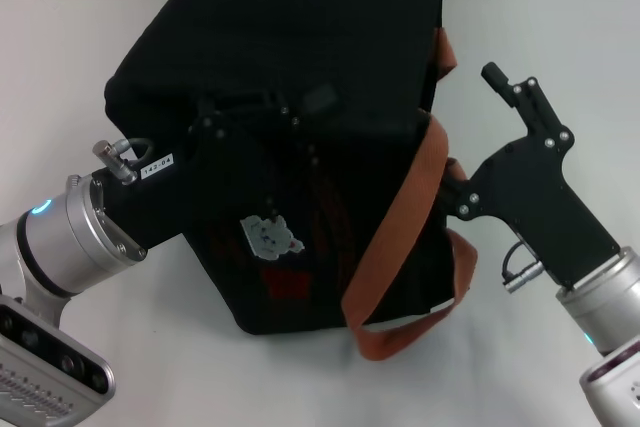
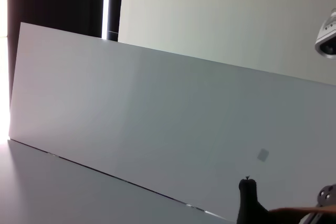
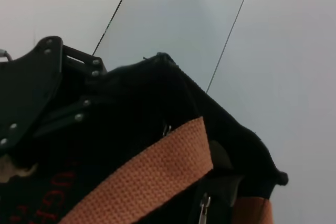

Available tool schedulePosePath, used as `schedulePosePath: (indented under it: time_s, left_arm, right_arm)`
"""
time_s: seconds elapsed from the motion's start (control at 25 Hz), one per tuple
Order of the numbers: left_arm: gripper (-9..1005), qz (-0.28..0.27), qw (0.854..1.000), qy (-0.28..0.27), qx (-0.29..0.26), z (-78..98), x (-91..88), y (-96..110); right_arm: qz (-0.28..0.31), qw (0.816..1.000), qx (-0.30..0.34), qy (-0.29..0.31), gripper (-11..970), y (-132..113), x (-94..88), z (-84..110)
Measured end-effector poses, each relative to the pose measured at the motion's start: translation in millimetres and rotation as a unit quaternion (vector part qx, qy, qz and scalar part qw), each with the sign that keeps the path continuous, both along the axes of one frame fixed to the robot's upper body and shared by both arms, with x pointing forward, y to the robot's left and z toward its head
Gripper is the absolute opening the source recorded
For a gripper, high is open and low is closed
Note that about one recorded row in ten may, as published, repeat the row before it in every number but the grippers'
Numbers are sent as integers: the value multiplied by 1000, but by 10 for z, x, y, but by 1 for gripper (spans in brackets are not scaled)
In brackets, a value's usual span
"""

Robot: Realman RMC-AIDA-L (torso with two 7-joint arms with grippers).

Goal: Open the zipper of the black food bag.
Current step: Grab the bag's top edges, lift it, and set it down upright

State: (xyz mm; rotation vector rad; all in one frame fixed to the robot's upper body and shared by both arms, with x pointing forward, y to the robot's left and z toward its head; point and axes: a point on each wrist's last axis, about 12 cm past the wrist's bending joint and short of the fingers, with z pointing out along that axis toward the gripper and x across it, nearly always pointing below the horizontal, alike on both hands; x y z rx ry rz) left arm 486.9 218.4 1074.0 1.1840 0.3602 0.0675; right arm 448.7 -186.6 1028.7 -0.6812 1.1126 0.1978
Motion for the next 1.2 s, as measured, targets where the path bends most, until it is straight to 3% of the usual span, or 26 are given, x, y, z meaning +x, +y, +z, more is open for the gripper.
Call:
schedulePosePath:
  time_s: [0.36,0.84,1.2]
  left_arm:
    - [106,-2,1000,-1,0,4,0,-4]
    - [107,-6,1000,-3,-1,16,11,-15]
    - [107,-5,1000,-3,-1,13,9,-13]
  right_arm:
    - [-17,999,-9,-35,839,15,-5,55]
    - [-36,999,-19,-27,839,36,121,60]
    - [0,999,-38,-17,839,121,78,15]
